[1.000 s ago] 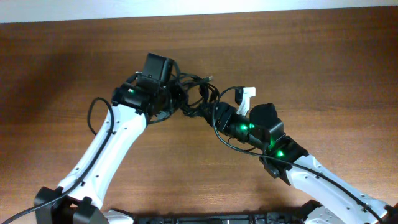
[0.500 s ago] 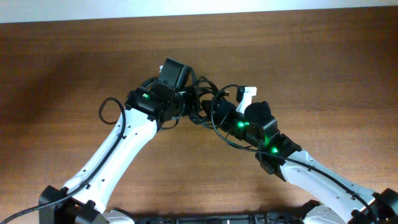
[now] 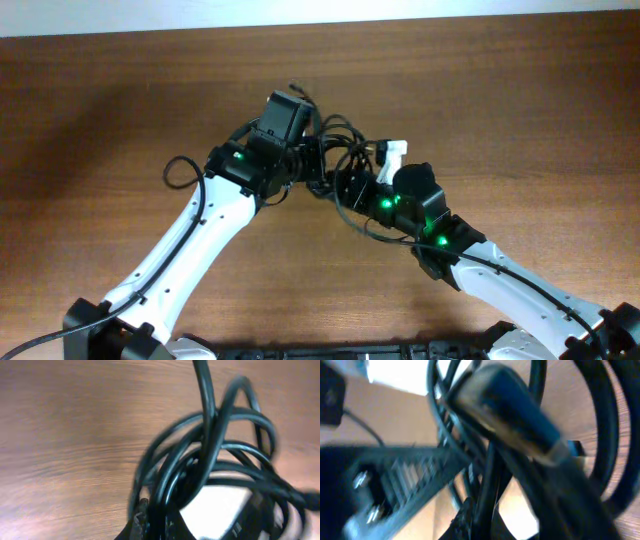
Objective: Untangle cables
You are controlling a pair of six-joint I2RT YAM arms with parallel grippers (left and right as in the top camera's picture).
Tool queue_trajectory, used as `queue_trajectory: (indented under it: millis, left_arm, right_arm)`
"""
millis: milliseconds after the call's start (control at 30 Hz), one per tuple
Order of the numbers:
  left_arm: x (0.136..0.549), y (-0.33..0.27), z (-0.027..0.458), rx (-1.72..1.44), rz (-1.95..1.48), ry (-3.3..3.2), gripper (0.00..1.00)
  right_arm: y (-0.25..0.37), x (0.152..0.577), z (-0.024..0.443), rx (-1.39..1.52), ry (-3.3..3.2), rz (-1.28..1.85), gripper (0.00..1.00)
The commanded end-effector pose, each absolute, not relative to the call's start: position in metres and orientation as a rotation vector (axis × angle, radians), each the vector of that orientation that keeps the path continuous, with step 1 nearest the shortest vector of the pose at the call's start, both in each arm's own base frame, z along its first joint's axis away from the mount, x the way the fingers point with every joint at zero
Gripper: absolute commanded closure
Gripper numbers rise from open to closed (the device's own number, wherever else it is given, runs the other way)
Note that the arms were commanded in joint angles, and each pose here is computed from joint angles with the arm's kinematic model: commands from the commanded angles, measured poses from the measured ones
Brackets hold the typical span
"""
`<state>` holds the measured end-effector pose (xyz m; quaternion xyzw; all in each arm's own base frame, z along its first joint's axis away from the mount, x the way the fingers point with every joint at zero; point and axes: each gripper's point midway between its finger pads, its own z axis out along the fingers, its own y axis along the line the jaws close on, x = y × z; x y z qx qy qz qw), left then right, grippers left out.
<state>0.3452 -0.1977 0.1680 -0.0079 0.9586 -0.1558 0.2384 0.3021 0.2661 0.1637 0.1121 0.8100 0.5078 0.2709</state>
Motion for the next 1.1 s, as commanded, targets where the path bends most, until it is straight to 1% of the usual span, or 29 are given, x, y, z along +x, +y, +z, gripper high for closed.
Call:
queue_trajectory:
  millis: [0, 267, 433, 500, 633, 767, 933, 967, 1033, 1067]
  left_arm:
    - [0.371, -0.152, 0.175, -0.363, -0.235, 2.509, 1.0]
    - [0.377, -0.133, 0.171, -0.436, -0.209, 2.508, 1.0]
    - [0.395, -0.125, 0.182, -0.633, -0.299, 2.404, 1.0]
    - [0.4, -0.124, 0.185, -0.66, -0.319, 2.379, 1.0]
    - [0.402, -0.119, 0.186, -0.675, -0.315, 2.371, 0.99]
    - [0.396, -0.116, 0.18, -0.676, -0.289, 2.402, 0.99]
    - [0.376, -0.119, 0.166, -0.654, -0.285, 2.518, 1.0]
    - [0.373, -0.119, 0.164, -0.654, -0.285, 2.536, 1.0]
    - [0.365, -0.117, 0.16, -0.645, -0.261, 2.572, 1.0]
    - [0.364, -0.117, 0.159, -0.628, -0.254, 2.58, 1.0]
  right_arm:
    - [0.292, 0.261, 0.176, -0.108, 2.205, 1.544, 0.96]
    - [0.274, 0.261, 0.244, -0.418, 1.872, 1.741, 0.96]
    - [0.273, 0.239, 0.242, -0.547, 1.894, 1.836, 0.96]
    - [0.276, 0.234, 0.234, -0.548, 1.937, 1.847, 0.96]
    - [0.273, 0.231, 0.2, -0.477, 2.108, 1.816, 0.96]
    - [0.263, 0.241, 0.16, -0.246, 2.316, 1.678, 0.96]
    - [0.24, 0.262, 0.117, 0.031, 2.472, 1.384, 0.95]
    - [0.236, 0.265, 0.113, 0.058, 2.483, 1.346, 0.94]
    - [0.232, 0.269, 0.109, 0.088, 2.485, 1.299, 0.78]
    - [0.232, 0.27, 0.11, 0.093, 2.482, 1.294, 0.73]
